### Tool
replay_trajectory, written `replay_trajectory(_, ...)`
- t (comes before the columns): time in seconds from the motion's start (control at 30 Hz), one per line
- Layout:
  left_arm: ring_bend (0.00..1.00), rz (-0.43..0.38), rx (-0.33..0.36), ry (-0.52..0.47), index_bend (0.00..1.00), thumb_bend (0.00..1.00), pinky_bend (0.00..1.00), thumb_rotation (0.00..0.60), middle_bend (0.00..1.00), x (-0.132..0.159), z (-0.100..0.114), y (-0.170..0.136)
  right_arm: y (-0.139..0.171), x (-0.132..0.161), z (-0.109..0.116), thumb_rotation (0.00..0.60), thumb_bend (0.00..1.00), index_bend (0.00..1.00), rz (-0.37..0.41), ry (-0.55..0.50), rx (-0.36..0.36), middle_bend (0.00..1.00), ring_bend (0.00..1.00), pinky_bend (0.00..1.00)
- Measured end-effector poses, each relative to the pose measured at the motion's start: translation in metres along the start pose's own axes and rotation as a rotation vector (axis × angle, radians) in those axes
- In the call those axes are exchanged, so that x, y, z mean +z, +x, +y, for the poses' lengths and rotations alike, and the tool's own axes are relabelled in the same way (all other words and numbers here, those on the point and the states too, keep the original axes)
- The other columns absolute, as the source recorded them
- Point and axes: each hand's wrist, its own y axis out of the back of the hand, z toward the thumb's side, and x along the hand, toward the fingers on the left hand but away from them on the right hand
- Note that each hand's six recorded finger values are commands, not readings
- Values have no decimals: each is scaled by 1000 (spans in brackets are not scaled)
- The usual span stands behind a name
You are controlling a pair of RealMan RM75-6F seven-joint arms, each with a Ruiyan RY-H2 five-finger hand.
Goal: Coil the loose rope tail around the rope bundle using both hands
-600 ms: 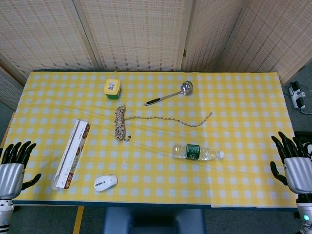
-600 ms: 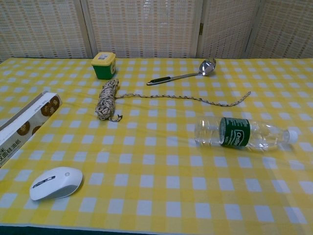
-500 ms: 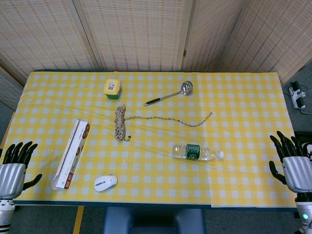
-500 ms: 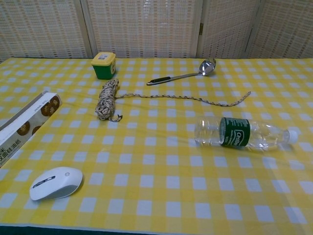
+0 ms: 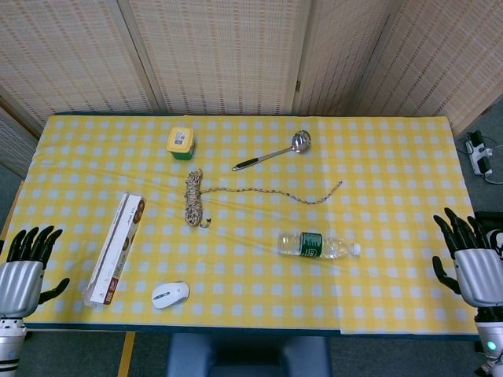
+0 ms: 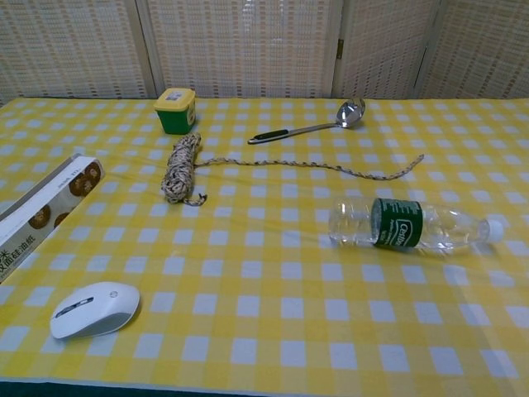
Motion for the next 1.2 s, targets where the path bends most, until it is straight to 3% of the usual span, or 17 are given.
replay_trajectory(0.33,83,-31,21,-32,161,217,0,600,116,8,4,10,-4,3,1,600,508,0,15,-8,1,19,98,33)
replay_trajectory(0.6,98,-147,34,-73,173,218,33,600,122,35,16,45,-4,3,6,600,509,0,19,-4,-20,20,96,33)
replay_trajectory(0.83,135,-282,28,-119,180,218,86,600,163,81,25,81,0,8,14,600,509,0,34,3,-41,20,96,33)
replay_trajectory(1.0,151,-366,-19,-153,182,218,114,600,171,121,21,106,4,9,17,600,508,0,33,10,-47,20,96,33)
replay_trajectory(1.2,156,-406,-103,-231,178,219,124,600,173,168,13,133,9,8,19,600,510,0,30,16,-50,19,95,33)
